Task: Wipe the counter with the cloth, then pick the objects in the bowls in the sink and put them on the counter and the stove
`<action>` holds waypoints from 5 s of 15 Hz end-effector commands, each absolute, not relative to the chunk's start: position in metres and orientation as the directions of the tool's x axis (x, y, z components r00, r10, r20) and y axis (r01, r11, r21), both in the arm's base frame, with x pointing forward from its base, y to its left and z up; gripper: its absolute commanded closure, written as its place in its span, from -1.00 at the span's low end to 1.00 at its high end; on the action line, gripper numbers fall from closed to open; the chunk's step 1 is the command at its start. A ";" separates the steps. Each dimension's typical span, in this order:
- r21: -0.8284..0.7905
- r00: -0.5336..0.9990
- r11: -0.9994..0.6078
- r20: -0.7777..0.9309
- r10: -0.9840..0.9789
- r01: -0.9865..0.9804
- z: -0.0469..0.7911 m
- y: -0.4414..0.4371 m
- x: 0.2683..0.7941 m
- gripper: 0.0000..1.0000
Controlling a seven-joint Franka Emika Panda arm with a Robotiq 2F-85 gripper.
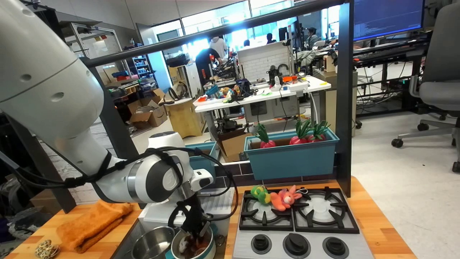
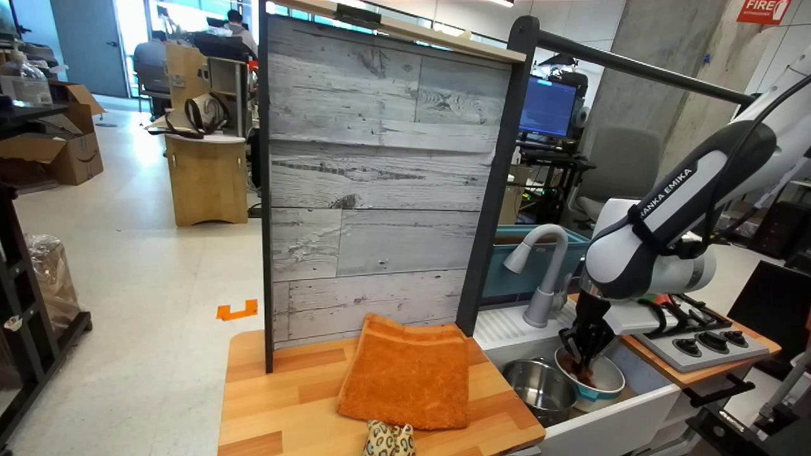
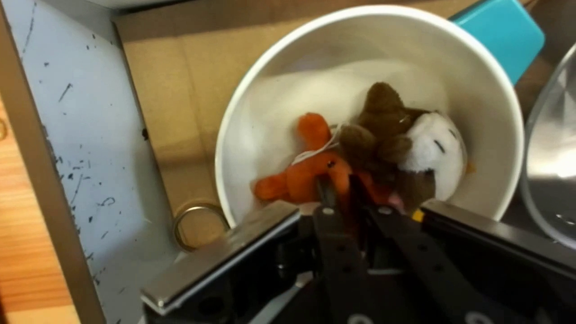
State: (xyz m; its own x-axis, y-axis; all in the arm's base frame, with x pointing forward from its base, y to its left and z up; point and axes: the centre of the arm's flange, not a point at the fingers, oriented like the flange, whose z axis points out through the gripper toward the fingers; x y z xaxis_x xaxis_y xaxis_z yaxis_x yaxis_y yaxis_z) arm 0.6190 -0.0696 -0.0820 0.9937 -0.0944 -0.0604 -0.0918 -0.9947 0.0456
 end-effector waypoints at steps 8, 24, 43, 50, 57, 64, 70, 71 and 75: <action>-0.085 0.984 -0.983 -0.058 0.166 0.160 0.031 0.026 0.560 0.96; -0.183 0.854 -0.860 0.328 0.404 0.477 0.111 0.286 0.572 0.96; -0.037 0.950 -0.961 0.168 0.265 0.274 0.158 0.192 0.528 -0.97; 0.077 1.000 -0.997 0.000 -0.001 -0.001 0.085 0.018 0.547 -0.75; 0.063 0.990 -0.989 -0.041 -0.136 -0.134 -0.002 -0.085 0.558 0.41; 0.012 0.994 -0.994 0.013 -0.107 -0.107 -0.023 -0.068 0.587 -0.44; -0.017 0.996 -0.996 -0.004 -0.084 -0.084 -0.056 -0.047 0.587 -0.58; -0.018 0.997 -0.997 -0.012 -0.078 -0.078 -0.062 -0.045 0.584 -0.42; -0.020 0.998 -0.998 -0.029 -0.055 -0.055 -0.083 -0.038 0.578 0.06</action>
State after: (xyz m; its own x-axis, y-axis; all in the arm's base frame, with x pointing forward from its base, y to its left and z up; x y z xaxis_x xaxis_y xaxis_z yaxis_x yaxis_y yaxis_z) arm 0.5725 -0.0400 -0.0689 0.9959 -0.0762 -0.0478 -0.0765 -0.9971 -0.0048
